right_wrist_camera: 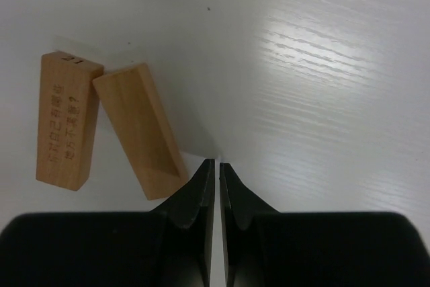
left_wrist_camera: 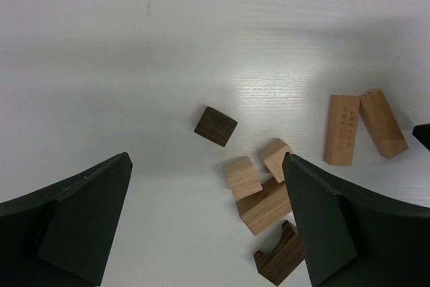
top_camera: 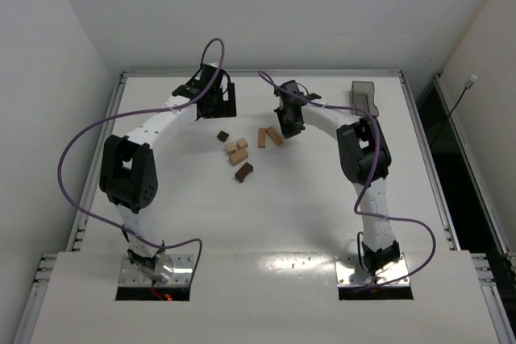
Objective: Build the wood block tower
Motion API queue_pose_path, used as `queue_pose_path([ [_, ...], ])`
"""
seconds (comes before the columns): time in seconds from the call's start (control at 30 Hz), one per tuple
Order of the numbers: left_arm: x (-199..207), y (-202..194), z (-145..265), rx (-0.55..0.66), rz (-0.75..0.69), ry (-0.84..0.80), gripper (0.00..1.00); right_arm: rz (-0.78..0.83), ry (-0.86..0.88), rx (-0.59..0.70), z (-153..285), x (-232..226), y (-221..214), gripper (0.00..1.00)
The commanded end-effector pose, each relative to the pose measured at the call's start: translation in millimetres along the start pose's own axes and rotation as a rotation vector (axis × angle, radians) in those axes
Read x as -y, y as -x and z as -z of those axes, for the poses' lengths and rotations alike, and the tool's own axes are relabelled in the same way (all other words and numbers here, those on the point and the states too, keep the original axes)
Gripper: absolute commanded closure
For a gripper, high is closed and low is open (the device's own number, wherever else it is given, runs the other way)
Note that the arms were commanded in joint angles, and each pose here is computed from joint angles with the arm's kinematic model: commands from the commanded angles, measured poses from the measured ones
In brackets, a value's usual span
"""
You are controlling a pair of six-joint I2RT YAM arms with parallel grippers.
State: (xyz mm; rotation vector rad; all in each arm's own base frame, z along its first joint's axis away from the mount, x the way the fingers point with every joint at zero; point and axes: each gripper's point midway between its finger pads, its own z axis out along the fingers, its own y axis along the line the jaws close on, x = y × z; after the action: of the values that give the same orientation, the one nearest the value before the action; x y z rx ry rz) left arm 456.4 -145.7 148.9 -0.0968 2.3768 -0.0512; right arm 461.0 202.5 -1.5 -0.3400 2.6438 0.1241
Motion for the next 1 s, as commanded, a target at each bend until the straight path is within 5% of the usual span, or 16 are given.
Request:
queue_pose_path([
  [0.0,3.4,12.3,7.3,0.036,0.011,-0.027,0.06,0.027,0.016,0.044,6.8,-14.1,12.5,0.96],
  [0.47,-6.0,5.9,-2.9,0.005,0.043,-0.019,0.06,0.091,0.038,0.033,12.2,-47.3,1.9,0.88],
  [0.97,0.6,0.0,-9.6,-0.017,0.05,-0.048,0.06,0.029,-0.194,0.089,15.0,8.7,20.8,0.88],
])
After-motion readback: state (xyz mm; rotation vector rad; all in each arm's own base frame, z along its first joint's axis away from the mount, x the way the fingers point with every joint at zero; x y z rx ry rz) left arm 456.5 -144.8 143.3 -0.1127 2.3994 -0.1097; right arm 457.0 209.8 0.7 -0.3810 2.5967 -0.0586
